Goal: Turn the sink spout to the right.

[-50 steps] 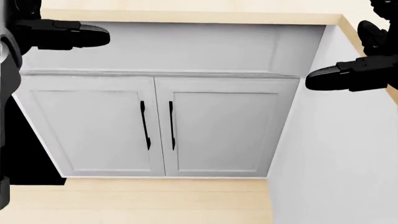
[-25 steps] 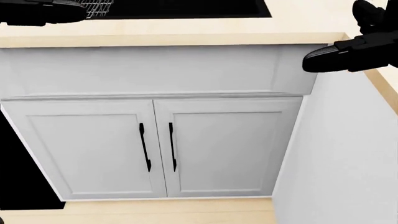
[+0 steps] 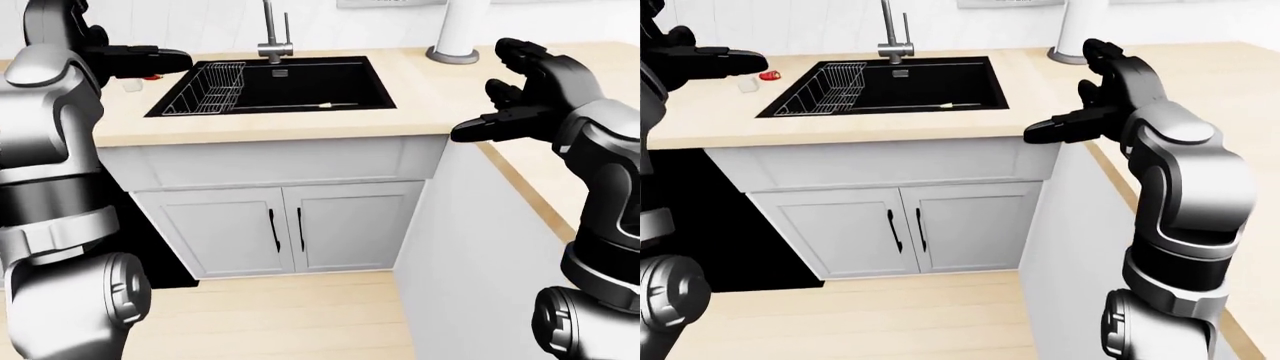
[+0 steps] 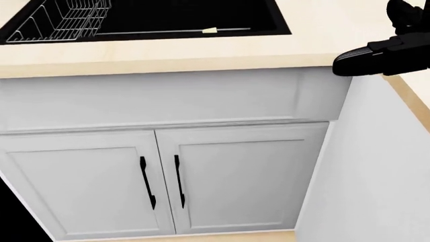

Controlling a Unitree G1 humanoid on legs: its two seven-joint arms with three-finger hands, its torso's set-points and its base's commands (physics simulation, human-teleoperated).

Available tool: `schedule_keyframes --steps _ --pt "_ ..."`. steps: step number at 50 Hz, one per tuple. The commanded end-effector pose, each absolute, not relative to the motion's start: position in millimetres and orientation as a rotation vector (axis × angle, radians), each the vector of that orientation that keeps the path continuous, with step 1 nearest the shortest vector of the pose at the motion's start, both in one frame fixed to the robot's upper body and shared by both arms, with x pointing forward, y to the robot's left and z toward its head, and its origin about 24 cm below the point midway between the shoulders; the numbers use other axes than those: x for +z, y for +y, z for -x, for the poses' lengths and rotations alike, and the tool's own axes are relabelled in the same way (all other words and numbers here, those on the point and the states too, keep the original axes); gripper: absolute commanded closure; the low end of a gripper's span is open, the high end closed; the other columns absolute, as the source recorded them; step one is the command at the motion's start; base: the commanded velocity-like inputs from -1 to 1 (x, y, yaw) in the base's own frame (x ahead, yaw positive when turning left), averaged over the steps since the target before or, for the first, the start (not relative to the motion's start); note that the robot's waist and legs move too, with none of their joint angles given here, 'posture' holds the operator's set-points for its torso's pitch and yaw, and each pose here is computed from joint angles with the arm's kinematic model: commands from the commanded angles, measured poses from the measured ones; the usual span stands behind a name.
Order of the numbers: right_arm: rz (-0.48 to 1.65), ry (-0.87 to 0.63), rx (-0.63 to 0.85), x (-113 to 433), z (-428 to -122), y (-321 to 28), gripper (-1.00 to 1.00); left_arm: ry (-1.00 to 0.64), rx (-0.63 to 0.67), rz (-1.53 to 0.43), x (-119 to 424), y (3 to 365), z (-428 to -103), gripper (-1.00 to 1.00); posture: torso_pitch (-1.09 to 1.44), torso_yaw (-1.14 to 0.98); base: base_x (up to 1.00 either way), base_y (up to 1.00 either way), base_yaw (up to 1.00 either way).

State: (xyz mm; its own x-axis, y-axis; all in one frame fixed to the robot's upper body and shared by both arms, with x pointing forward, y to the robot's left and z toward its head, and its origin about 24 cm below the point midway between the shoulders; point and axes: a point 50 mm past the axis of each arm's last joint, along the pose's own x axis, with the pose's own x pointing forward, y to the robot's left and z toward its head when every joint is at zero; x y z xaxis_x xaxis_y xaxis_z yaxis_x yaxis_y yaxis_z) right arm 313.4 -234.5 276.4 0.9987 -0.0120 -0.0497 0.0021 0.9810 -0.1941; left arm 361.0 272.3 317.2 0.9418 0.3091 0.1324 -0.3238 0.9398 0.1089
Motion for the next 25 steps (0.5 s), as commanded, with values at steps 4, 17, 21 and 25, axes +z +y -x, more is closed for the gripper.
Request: schedule_keyframes --steps 4,17,21,25 --pt "0.212 -0.063 -0.044 302 -305 -239 -1.0 -0.238 0.318 -0.138 349 271 -351 -1.0 0.0 0.0 0.23 0.0 0.0" --pt "0.213 -0.067 -0.042 306 -304 -238 -1.0 -0.24 0.353 -0.124 353 287 -346 -1.0 0.0 0.0 0.23 0.0 0.0" --pt "0.216 -0.063 -0.042 307 -304 -238 -1.0 -0.239 0.35 -0.126 352 285 -347 -1.0 0.0 0.0 0.23 0.0 0.0" --pt "0.215 -0.062 -0.041 307 -304 -238 -1.0 -0.246 0.353 -0.127 357 286 -346 -1.0 0.0 0.0 0.23 0.0 0.0"
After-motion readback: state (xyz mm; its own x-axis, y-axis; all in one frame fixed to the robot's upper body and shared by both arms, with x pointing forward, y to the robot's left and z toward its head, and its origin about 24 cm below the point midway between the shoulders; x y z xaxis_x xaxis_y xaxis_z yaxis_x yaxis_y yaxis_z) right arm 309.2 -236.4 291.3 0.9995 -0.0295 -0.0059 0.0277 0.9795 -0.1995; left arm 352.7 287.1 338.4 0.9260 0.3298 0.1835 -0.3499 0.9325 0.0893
